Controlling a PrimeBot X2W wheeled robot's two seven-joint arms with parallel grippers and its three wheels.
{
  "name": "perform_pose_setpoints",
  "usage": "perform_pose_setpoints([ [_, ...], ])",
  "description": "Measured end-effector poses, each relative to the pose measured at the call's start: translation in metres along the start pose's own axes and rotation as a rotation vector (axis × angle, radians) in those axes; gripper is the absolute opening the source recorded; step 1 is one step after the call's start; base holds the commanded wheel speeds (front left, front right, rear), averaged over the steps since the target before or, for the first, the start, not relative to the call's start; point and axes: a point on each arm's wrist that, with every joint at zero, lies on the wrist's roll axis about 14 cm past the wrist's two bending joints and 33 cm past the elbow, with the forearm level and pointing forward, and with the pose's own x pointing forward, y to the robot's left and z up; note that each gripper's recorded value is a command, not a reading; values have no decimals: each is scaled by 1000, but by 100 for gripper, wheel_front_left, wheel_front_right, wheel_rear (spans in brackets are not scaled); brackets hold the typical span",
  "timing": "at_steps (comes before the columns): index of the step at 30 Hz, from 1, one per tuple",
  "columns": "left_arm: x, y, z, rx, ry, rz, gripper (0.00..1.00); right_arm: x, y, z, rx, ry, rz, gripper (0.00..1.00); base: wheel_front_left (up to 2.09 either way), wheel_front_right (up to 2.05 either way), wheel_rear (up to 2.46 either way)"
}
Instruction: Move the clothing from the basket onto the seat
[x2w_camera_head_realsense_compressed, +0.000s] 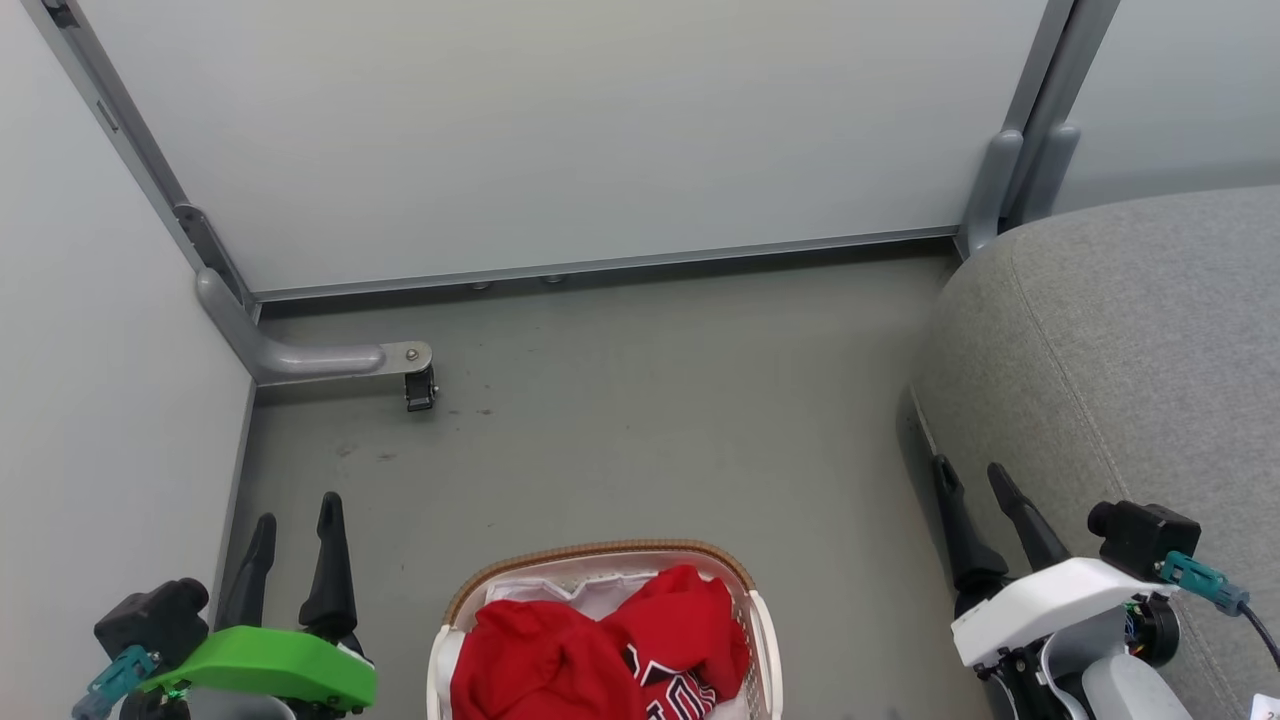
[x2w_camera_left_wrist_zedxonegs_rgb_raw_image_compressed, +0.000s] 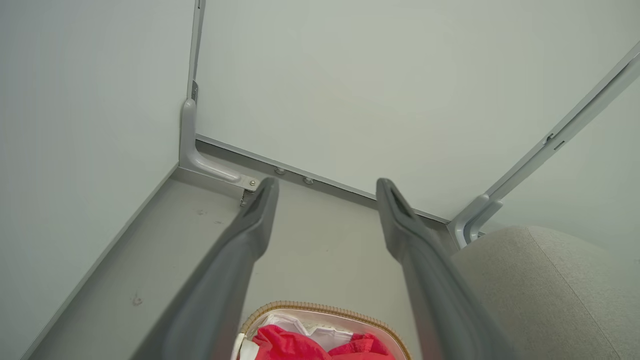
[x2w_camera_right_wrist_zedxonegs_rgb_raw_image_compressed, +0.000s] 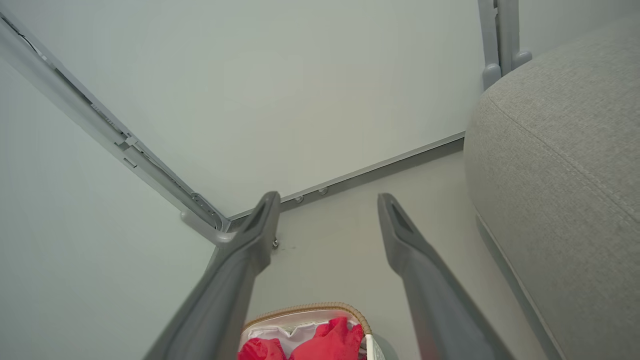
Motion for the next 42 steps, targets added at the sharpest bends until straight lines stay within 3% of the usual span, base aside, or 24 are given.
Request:
perform_pose_setpoints([
  [42,-6,-12,-3,317,-24,-78,100,-2,8,2,-326,-38,51,100,0,0,0],
])
